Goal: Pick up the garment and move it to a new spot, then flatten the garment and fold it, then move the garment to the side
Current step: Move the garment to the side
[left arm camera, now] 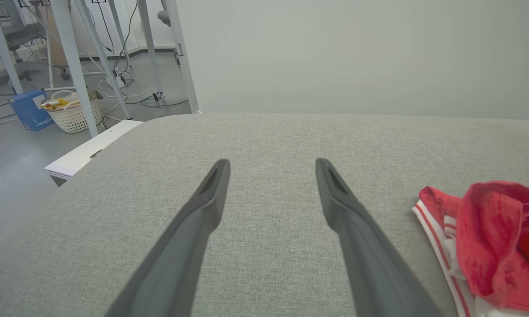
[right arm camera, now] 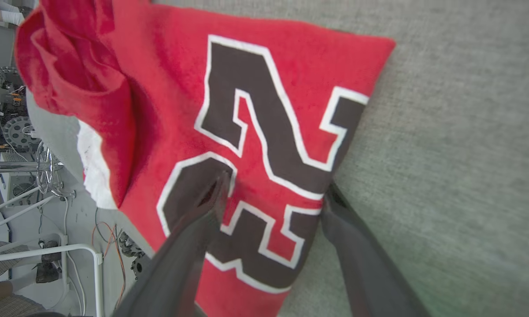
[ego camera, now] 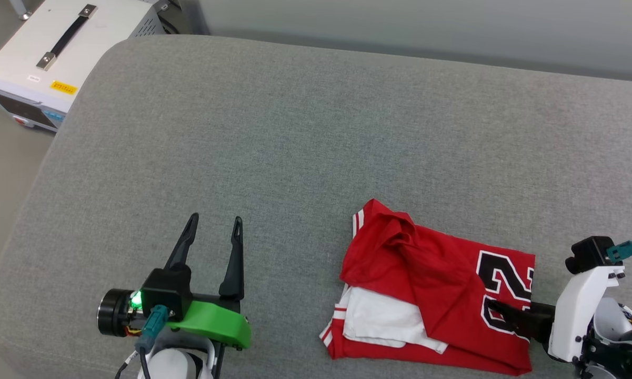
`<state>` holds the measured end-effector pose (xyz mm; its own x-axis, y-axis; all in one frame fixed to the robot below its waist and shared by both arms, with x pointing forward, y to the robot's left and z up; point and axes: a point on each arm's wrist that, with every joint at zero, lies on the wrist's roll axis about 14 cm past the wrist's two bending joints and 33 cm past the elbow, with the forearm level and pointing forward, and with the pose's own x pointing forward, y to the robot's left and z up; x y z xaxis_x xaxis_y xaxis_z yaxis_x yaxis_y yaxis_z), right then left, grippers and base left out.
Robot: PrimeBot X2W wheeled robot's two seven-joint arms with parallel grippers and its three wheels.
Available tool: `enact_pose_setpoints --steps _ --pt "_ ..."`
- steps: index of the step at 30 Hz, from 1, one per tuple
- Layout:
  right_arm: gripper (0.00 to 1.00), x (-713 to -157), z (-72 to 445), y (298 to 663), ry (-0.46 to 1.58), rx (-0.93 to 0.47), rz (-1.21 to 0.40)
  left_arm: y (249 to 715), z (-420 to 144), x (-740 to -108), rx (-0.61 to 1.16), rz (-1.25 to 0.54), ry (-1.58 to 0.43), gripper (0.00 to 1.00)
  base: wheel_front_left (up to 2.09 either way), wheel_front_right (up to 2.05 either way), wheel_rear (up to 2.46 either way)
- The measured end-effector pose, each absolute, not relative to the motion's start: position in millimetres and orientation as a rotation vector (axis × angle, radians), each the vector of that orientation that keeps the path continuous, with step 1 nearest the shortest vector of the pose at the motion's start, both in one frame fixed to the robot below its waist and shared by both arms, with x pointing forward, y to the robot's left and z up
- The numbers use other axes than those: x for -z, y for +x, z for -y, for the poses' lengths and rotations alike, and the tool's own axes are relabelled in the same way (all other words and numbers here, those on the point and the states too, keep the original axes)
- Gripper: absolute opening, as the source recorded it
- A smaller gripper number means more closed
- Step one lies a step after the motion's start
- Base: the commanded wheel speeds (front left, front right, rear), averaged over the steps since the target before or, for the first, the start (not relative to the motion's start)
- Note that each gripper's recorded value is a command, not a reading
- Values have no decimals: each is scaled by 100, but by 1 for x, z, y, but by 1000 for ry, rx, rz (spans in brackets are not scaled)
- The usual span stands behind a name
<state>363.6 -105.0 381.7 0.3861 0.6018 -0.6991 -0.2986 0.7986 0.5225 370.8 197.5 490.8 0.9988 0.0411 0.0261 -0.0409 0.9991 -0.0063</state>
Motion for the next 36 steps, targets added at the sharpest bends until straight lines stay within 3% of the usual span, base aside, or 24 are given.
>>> enact_pose_setpoints --steps 6,7,8,9,10,18,24,36 --pt "100 -375 89 369 327 -622 -1001 371 -201 -487 -56 15 -4 100 0 0 0" --pt "90 -375 88 371 321 -627 -986 370 -202 -487 -60 13 -4 100 0 0 0" --pt "21 -376 86 371 316 -632 -977 370 -203 -487 -64 12 -3 100 0 0 0" --pt "21 -378 86 372 311 -635 -961 370 -203 -487 -67 13 -2 100 0 0 0" --pt "0 -380 86 374 308 -637 -944 370 -203 -487 -67 13 -2 100 0 0 0" --pt "0 -406 89 381 266 -659 -815 373 -194 -490 -47 24 -9 100 0 0 0" --pt "0 -437 115 394 95 -648 -668 378 -182 -487 -13 21 -20 100 0 0 0" --pt "0 -483 224 395 -90 -410 -549 401 -128 -491 147 41 -39 100 0 0 0"
